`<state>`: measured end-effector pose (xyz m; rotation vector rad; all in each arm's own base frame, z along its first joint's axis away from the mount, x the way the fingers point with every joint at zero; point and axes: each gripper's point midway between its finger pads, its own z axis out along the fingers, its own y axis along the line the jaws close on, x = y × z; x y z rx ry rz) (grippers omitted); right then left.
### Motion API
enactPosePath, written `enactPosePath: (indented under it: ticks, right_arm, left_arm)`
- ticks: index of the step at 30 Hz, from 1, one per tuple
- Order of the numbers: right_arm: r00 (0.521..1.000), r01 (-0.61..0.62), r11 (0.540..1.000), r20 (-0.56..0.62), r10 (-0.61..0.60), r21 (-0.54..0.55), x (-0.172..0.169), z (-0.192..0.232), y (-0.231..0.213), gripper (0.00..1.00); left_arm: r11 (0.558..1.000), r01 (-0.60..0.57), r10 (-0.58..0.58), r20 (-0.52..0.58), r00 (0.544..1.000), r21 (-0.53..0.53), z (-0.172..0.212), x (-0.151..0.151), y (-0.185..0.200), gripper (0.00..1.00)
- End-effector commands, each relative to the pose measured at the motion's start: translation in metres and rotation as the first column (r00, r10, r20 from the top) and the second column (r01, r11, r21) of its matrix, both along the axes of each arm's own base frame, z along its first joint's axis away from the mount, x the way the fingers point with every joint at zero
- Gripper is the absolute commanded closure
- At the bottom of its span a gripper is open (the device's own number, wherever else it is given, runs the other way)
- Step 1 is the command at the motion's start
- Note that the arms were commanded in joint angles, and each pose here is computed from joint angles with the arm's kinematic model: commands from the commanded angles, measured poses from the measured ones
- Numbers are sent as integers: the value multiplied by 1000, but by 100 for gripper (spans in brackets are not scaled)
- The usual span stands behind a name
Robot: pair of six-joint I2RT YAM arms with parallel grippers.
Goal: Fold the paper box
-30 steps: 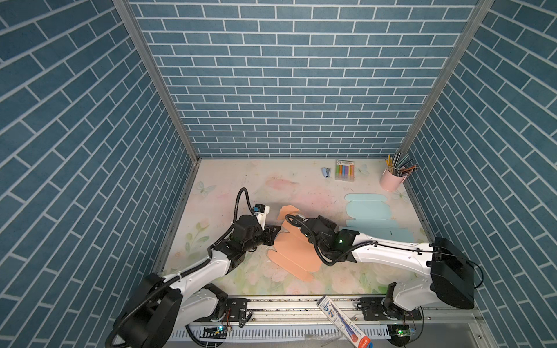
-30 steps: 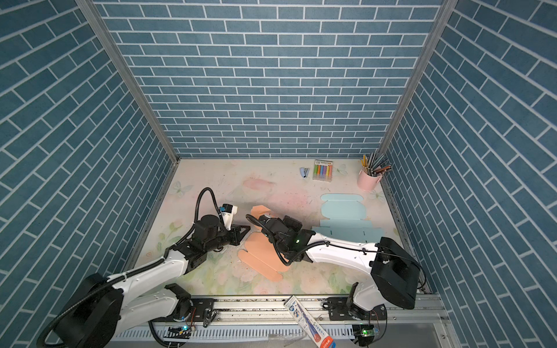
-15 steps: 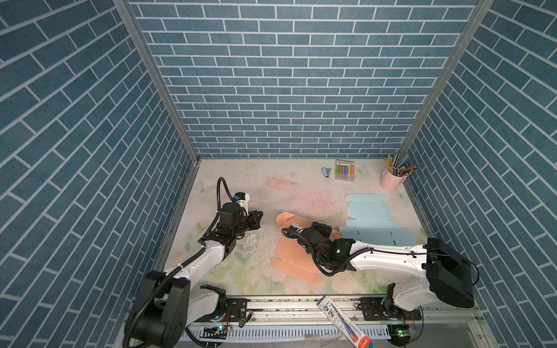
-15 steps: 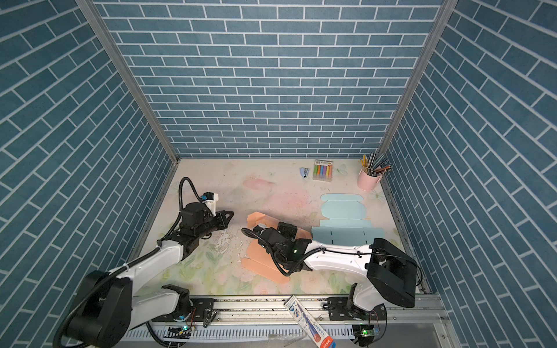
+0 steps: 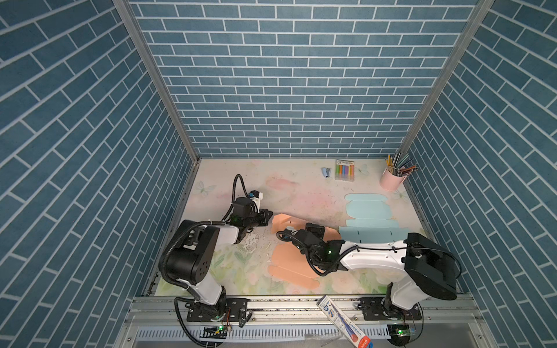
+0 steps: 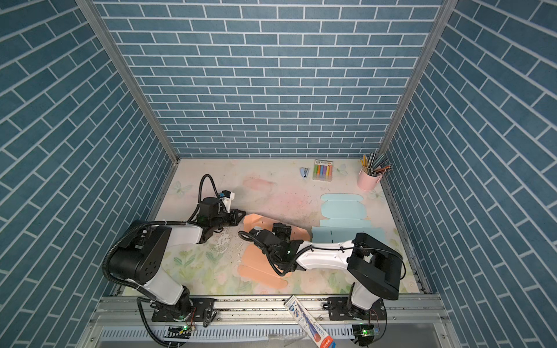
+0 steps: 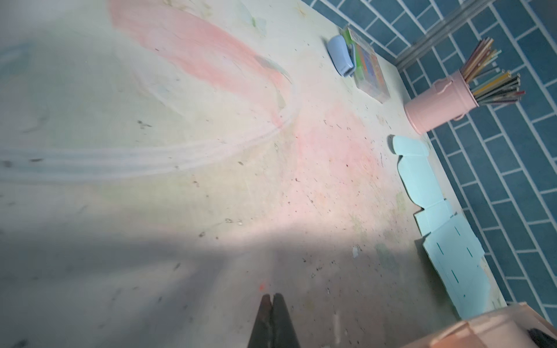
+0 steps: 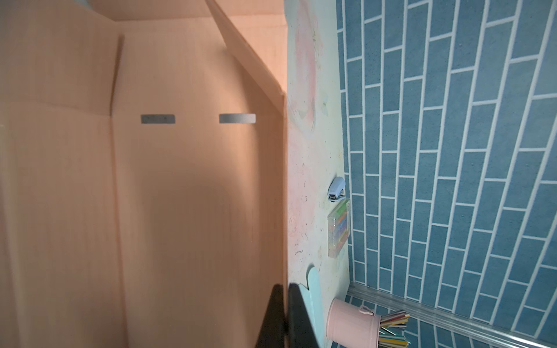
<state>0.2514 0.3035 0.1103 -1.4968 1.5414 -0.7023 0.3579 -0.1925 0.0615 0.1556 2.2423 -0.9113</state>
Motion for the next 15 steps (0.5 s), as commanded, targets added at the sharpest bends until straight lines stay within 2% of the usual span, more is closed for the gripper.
enactPosePath:
  ticks: [1,15]
  right_arm:
    - [998,-51,998,20,52,-46,1,-6,4,100]
    - [975,-89,996,203,93,-32,1,30,5,100]
  left_arm:
    - [996,88,-86,86,993,-12,15,-1,-20,100]
    - [985,170,-168,71,983,-21,13,-66,-36,100]
